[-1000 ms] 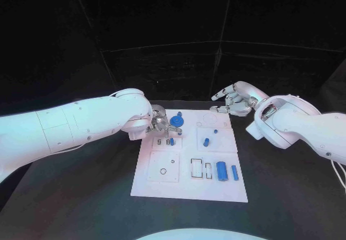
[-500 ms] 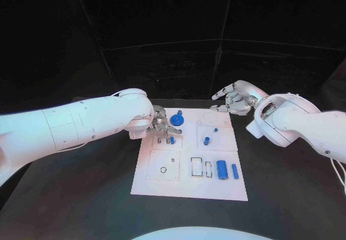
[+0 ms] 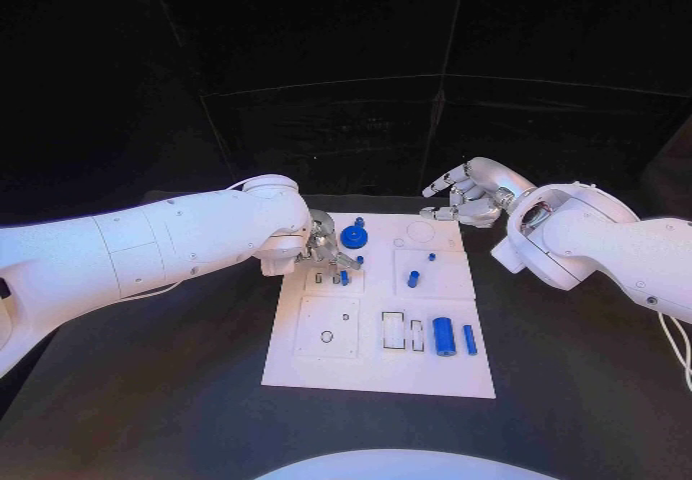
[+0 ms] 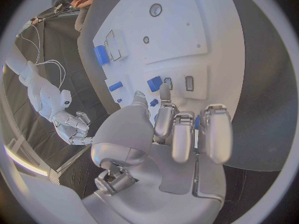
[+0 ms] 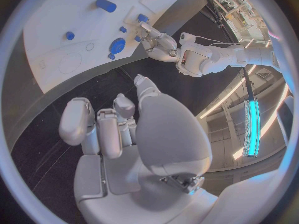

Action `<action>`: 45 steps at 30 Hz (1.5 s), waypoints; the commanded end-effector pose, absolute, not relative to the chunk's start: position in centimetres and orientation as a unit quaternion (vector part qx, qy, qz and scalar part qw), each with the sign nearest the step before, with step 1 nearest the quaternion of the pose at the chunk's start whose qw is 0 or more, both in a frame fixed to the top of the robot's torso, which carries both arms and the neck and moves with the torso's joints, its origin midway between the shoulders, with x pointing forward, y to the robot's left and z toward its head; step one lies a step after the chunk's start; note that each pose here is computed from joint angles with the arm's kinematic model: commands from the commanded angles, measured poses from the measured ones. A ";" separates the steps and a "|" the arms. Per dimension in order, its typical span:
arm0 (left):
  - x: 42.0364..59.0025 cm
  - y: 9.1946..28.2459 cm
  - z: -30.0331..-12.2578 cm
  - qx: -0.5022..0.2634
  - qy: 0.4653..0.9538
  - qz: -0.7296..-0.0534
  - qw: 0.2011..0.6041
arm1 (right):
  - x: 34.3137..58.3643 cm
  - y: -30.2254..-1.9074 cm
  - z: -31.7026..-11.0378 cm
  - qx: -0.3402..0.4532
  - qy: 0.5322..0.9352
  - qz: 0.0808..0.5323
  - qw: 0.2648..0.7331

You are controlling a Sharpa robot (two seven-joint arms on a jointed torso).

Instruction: Assemble the parts on the task board

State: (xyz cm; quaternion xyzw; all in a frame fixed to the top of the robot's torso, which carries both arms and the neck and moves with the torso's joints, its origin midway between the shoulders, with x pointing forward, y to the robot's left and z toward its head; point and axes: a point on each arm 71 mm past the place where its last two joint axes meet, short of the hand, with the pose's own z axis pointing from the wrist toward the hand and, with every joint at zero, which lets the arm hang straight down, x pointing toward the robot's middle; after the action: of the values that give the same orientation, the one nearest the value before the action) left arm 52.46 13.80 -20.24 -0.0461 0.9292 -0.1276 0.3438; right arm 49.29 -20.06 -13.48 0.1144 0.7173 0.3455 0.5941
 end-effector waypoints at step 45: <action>52.5 12.5 -20.9 -0.024 0.938 -0.116 0.327 | 49.5 -19.7 -13.5 0.109 0.723 0.343 0.589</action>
State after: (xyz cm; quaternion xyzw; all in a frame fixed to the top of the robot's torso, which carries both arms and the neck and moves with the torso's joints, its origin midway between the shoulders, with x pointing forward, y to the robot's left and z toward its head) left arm 52.52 12.55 -20.80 -0.0296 0.9352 -0.1222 0.3311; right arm 49.53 -19.82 -13.64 0.1129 0.7216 0.3431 0.5906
